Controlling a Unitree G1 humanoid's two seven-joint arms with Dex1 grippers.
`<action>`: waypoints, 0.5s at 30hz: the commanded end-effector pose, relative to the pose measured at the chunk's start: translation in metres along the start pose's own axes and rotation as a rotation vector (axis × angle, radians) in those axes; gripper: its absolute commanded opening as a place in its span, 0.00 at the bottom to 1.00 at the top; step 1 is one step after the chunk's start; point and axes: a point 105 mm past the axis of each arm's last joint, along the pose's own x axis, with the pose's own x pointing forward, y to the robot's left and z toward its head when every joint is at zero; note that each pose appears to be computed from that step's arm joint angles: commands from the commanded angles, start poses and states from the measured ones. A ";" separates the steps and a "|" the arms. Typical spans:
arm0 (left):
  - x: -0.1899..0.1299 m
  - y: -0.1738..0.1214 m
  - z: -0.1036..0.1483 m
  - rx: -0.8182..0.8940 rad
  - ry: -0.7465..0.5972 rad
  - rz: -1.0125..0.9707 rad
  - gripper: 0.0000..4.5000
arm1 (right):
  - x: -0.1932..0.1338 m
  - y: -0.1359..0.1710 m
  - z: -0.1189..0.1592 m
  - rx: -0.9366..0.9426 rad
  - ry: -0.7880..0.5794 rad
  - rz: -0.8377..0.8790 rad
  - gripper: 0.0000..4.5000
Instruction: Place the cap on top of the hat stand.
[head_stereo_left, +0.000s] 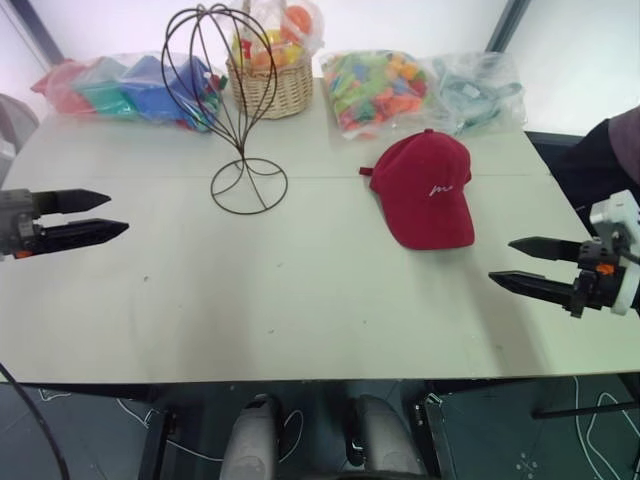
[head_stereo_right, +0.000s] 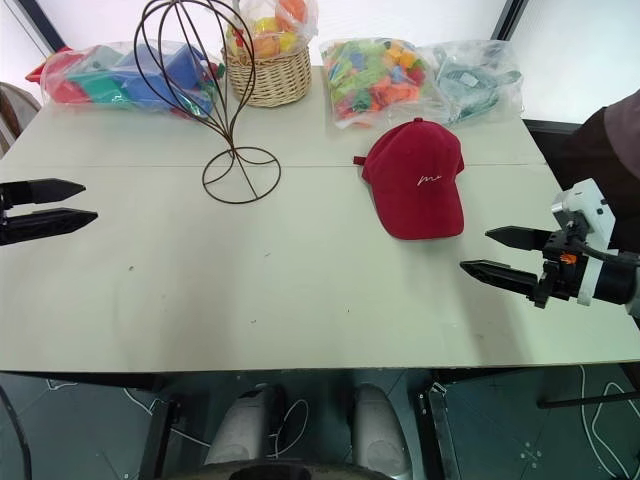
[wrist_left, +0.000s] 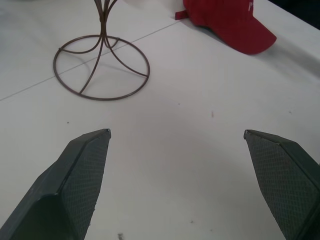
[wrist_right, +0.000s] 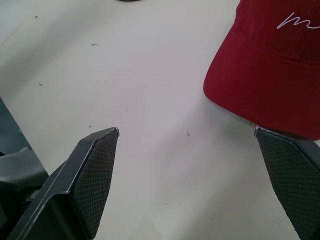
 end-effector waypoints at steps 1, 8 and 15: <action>-0.003 -0.005 0.011 0.025 -0.030 -0.012 1.00 | -0.003 0.000 0.008 -0.029 -0.026 -0.013 0.99; -0.004 -0.004 0.015 0.024 -0.043 0.002 1.00 | -0.004 -0.001 0.007 -0.031 -0.027 -0.016 0.99; -0.004 -0.004 0.016 0.024 -0.048 -0.003 1.00 | -0.004 -0.002 0.007 -0.033 -0.025 -0.017 0.99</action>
